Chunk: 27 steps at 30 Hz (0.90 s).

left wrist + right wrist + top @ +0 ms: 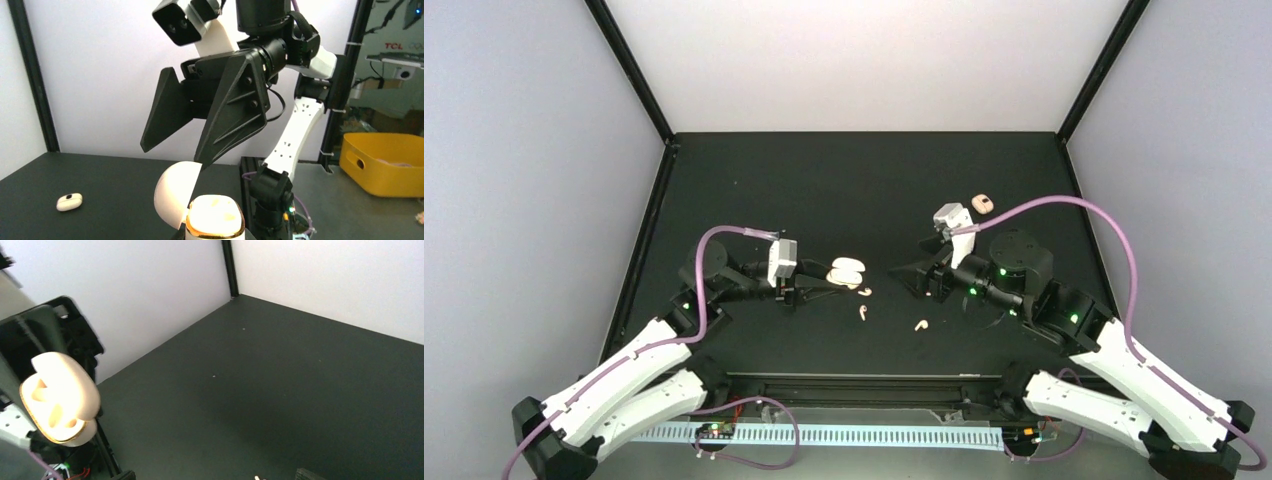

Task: Insert the wireless bluetooth earbuds into the charging case
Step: Open the charging case, then adjust the charging case.

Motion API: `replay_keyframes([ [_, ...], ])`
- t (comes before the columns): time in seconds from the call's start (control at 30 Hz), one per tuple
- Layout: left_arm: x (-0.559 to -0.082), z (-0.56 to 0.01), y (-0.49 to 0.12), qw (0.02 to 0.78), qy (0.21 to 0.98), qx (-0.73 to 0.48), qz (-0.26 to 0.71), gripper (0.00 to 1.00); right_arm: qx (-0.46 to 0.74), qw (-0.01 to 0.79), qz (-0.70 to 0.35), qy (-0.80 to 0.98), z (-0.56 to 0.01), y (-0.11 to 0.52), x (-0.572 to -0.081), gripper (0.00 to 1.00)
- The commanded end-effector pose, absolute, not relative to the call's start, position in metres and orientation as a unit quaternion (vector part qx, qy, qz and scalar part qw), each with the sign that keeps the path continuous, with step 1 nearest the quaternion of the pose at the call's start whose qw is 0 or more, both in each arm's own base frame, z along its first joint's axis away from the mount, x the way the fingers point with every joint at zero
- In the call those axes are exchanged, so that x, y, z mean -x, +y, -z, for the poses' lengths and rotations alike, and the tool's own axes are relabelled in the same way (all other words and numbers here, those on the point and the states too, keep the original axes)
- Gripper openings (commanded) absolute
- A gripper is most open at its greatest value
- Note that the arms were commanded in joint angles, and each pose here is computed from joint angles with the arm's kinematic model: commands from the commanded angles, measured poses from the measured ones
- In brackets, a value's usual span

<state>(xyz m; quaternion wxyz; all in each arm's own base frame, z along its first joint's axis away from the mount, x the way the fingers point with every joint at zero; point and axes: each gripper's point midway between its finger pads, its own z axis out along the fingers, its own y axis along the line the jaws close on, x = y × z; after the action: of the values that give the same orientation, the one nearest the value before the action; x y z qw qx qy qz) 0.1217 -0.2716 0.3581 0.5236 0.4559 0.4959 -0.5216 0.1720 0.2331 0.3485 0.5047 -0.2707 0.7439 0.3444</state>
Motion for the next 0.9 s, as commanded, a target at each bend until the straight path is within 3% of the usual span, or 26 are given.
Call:
replay_keyframes([
  [0.0, -0.125, -0.379, -0.256, 0.582, 0.476, -0.409, 0.517, 0.02, 0.205, 0.492, -0.296, 0.793, -0.329, 0.224, -0.197, 0.82],
  [0.13, -0.125, -0.388, -0.238, 0.621, 0.468, -0.380, 0.500, 0.02, 0.146, 0.440, -0.264, 0.846, -0.280, 0.215, -0.220, 0.81],
  [0.27, -0.120, -0.386, -0.234, 0.612, 0.475, -0.382, 0.505, 0.01, 0.123, 0.392, -0.293, 0.864, -0.246, 0.213, -0.227, 0.77],
  [0.5, -0.112, -0.371, -0.235, 0.580, 0.477, -0.381, 0.539, 0.02, 0.251, 0.464, -0.465, 0.711, -0.343, 0.245, -0.174, 0.80],
  [0.87, -0.101, -0.375, -0.252, 0.520, 0.460, -0.423, 0.583, 0.02, 0.369, 0.474, -0.482, 0.638, -0.400, 0.261, -0.133, 0.78],
])
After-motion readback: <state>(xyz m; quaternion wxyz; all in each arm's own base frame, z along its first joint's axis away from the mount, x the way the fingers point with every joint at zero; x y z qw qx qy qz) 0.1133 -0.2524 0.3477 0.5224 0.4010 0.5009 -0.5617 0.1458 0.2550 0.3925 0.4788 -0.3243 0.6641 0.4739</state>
